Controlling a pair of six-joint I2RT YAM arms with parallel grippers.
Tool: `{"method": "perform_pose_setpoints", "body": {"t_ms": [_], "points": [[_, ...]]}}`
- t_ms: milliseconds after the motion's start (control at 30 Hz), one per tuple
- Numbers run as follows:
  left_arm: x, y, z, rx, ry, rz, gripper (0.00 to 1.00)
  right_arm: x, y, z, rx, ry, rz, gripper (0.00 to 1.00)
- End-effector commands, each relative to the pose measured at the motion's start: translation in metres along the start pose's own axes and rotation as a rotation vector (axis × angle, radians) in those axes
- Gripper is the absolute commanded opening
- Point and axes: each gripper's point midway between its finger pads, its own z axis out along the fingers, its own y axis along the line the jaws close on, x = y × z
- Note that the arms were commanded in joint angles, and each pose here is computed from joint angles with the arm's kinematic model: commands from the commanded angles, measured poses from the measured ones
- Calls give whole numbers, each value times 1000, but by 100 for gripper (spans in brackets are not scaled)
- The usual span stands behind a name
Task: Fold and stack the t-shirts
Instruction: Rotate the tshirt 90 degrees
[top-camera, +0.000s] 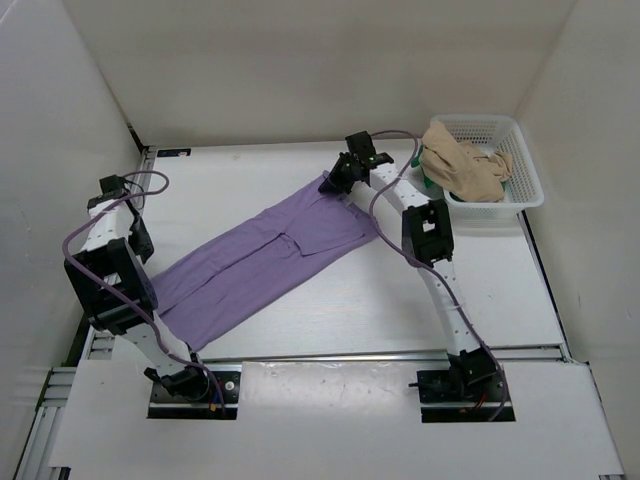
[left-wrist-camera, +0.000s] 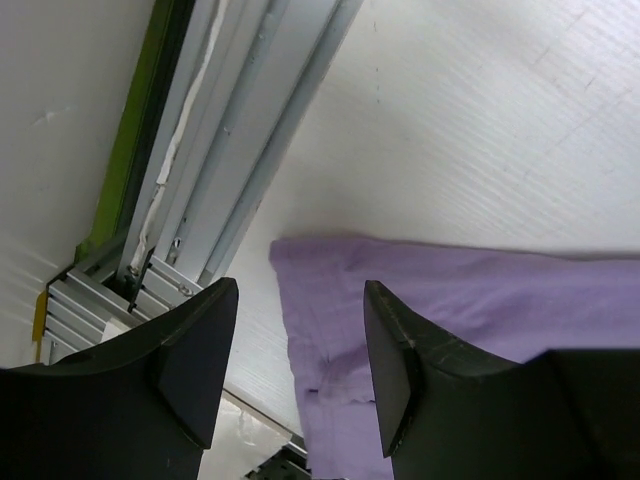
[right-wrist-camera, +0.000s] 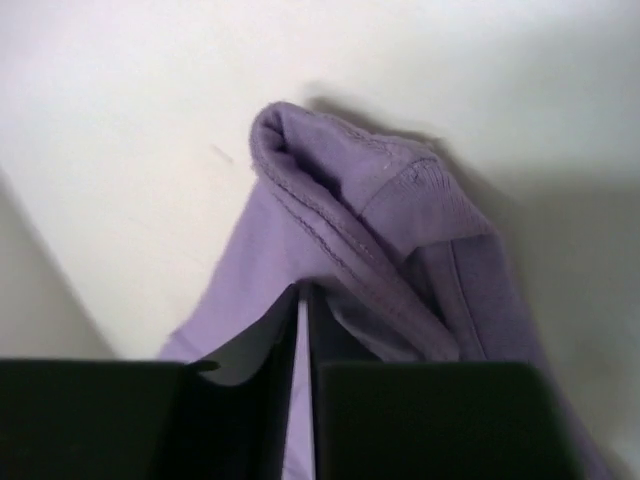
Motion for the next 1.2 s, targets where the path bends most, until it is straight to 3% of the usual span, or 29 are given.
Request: {"method": "perform_pose_setpoints", "body": {"t_ms": [0,33,67,100,133,167,267,400,467,567,800,1000,1067,1100,1167], "points": [[2,0,-3,5,20,6,64,-44,91,-38,-309,-146,-100,20],[2,2,-5,11,15,-5,64,-53,115,-80,-329,-216,-162,27],[10,-2,-1,26,38,2,64,-44,88,-74,-247,-207,-175,40],[13,-2,-2,26,38,2,64,-44,84,-87,-216,-234,-211,44],[17,-5,0,40,49,6,64,-45,95,-125,-209,-284,-290,44],[20,-6,-2,52,48,5,64,-44,86,-134,-157,-303,-301,44],[24,-9,-3,83,45,-6,64,-16,33,-157,45,-256,-208,44],[27,-11,-10,108,26,-12,64,43,-38,-142,174,-92,33,45],[29,-12,-12,117,24,-13,64,64,-66,-134,244,-60,161,59],[33,-11,-16,117,14,-16,64,72,-85,-128,313,-94,266,68],[47,-2,-22,110,-3,-42,66,68,-125,-125,461,-217,411,74],[56,8,-20,105,2,-82,66,85,-138,-100,534,-90,434,74],[55,12,-22,101,-5,-95,66,80,-138,-95,528,-91,473,65],[55,14,-23,109,-12,-110,66,78,-138,-90,530,-91,473,44],[49,13,-30,146,-54,-130,66,62,-120,-85,494,-128,439,19]]}}
